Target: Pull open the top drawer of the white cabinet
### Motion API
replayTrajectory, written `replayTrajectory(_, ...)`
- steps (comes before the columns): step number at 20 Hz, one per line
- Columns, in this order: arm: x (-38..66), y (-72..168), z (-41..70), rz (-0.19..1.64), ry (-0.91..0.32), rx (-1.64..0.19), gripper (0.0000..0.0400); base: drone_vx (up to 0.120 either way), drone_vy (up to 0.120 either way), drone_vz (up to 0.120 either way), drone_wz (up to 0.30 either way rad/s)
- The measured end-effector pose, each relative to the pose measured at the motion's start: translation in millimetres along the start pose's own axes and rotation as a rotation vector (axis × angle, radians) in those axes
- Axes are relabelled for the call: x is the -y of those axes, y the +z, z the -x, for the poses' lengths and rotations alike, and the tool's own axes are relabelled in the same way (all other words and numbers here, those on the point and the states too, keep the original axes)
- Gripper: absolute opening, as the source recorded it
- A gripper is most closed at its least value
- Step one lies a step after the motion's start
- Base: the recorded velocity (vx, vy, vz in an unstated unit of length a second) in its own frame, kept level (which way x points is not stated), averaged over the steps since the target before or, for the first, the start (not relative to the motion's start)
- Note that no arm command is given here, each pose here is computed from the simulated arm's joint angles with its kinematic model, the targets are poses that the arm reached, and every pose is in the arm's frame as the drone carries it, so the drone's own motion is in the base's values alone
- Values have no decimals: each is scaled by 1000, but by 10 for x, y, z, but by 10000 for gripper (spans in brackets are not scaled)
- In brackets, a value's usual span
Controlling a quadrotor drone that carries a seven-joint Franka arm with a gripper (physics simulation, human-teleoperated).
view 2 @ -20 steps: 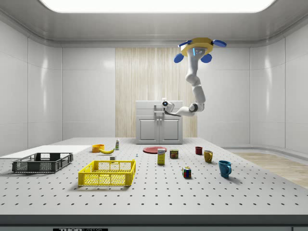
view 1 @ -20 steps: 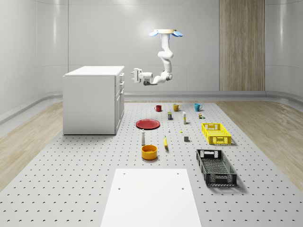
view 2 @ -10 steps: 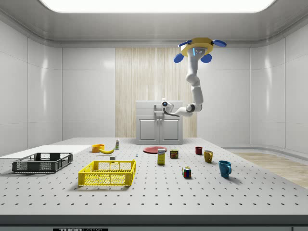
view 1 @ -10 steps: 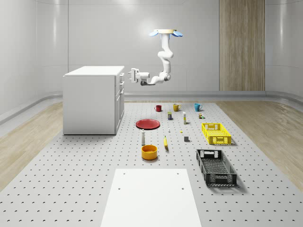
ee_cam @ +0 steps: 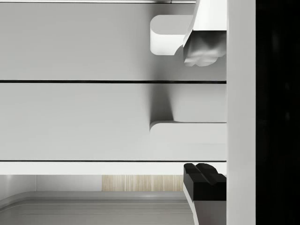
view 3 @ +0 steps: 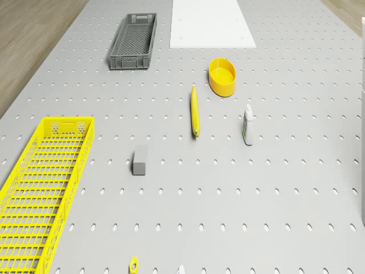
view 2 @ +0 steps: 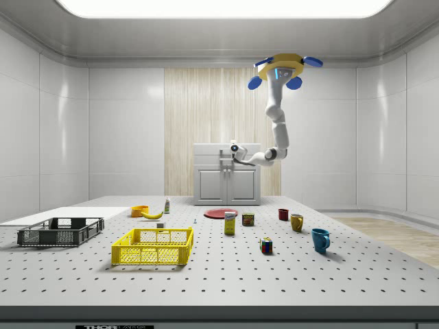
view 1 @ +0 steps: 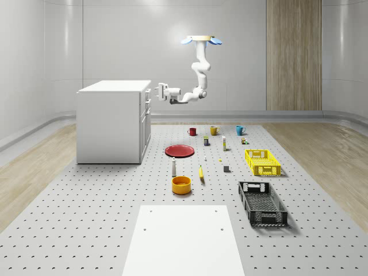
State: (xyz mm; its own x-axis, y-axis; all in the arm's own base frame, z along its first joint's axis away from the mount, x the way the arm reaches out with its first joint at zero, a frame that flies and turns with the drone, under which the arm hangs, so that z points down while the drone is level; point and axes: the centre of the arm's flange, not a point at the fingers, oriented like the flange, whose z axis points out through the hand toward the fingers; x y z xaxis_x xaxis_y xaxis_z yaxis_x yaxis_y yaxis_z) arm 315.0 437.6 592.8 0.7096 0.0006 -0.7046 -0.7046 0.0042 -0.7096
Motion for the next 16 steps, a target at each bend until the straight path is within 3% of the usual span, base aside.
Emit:
replayTrajectory(5,115,-3,-113,-3,0,-2,305,0,0,0,0)
replayTrajectory(16,248,1,-248,-3,0,-3,305,0,0,0,0)
